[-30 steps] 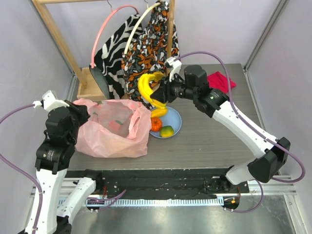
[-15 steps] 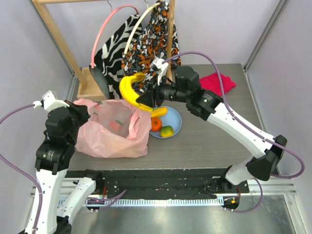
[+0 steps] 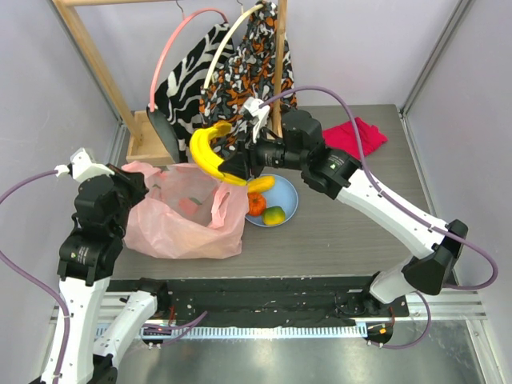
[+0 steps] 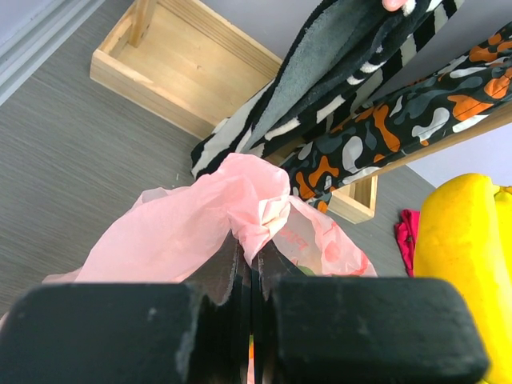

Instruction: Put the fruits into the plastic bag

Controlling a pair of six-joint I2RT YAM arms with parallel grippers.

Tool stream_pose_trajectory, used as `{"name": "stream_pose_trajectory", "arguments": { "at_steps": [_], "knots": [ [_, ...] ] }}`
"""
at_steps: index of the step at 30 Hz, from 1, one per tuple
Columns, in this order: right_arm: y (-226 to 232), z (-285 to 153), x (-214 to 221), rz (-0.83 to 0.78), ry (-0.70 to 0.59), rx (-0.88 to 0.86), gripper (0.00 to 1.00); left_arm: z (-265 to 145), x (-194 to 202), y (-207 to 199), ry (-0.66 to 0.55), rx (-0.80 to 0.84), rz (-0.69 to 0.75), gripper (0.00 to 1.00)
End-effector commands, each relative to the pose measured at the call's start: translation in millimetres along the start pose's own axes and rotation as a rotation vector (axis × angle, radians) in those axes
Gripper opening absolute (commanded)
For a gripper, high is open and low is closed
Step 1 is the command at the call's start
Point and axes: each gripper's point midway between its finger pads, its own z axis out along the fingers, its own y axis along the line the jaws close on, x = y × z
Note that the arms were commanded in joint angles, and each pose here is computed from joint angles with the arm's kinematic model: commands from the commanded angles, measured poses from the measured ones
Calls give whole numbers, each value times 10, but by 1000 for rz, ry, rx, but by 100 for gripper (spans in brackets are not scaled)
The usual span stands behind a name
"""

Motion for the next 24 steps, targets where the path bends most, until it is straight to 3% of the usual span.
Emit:
{"name": "stream_pose_trajectory", "arguments": {
  "at_steps": [1, 24],
  "knots": [
    [191, 5, -312, -69, -77, -46, 1, 21, -106, -88, -36, 26, -30, 0],
    [527, 365, 225, -124, 102, -166, 1, 85, -92, -127, -26, 30, -28, 0]
  ]
}}
